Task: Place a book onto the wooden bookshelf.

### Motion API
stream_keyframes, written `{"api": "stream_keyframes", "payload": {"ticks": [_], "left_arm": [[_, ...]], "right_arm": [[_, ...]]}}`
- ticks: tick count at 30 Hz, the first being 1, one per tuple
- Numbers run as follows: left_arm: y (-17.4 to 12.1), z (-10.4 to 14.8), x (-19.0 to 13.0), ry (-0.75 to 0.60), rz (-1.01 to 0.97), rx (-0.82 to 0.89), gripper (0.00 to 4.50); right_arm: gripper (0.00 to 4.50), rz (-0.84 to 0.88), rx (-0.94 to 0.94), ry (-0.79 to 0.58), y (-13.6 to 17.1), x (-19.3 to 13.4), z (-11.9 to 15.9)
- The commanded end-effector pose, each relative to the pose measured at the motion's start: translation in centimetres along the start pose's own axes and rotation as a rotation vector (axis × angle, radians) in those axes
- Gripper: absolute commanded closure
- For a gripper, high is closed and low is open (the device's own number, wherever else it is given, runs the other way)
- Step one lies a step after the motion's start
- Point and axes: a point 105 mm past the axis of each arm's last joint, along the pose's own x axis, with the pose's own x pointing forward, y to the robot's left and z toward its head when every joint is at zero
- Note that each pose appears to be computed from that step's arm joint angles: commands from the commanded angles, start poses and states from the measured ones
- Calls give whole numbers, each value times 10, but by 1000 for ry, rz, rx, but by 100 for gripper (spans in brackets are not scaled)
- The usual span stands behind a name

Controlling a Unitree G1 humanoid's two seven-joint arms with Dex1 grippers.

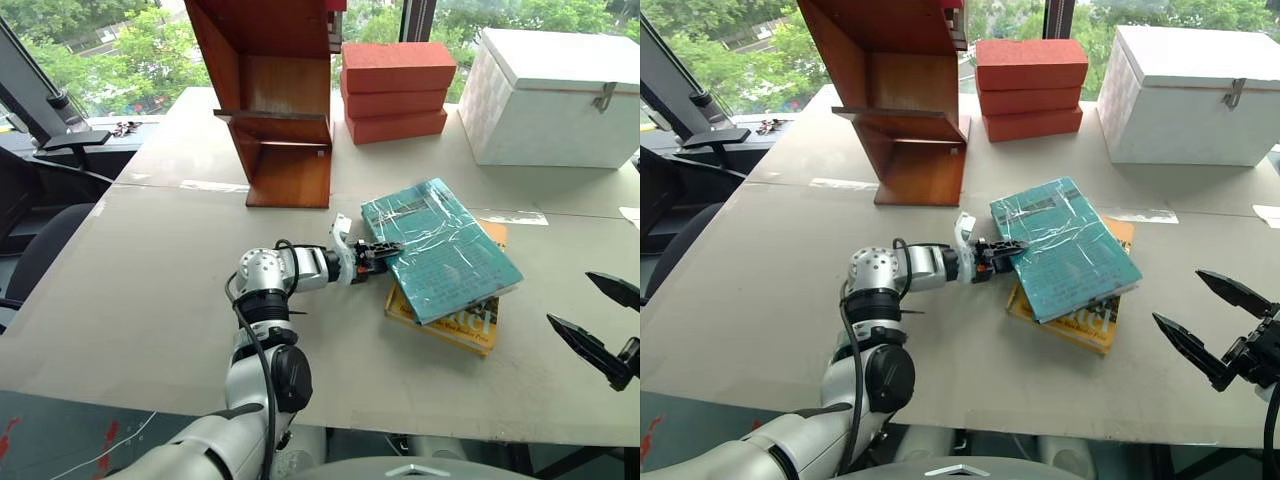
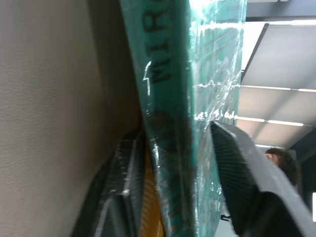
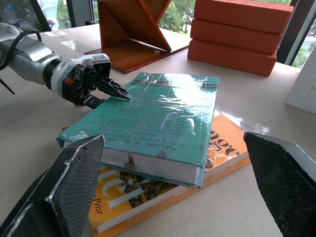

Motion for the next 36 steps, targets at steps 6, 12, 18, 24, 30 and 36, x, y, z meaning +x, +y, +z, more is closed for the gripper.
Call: {"api": "stream_keyframes", "payload": {"ticks": [6, 12, 18, 24, 30, 36], "left_arm": [[-50, 6, -18, -30, -180, 284, 445], [-118, 20, -31, -137, -231, 1166, 445], [-182, 30, -32, -332, -163, 1883, 445], [-238, 41, -53, -631, 78, 2472, 445], [-254, 68, -89, -723, 527, 2790, 445], [-236, 95, -120, -606, 932, 2822, 445]], "right_arm": [[0, 9, -29, -16, 1, 2, 8], [0, 23, -26, -26, -2, 9, 5], [0, 7, -44, -101, -18, 20, 18], [0, -5, -22, -245, -33, 36, 48], [0, 39, 41, -384, -40, 56, 79], [0, 106, 68, -427, -40, 83, 99]]}}
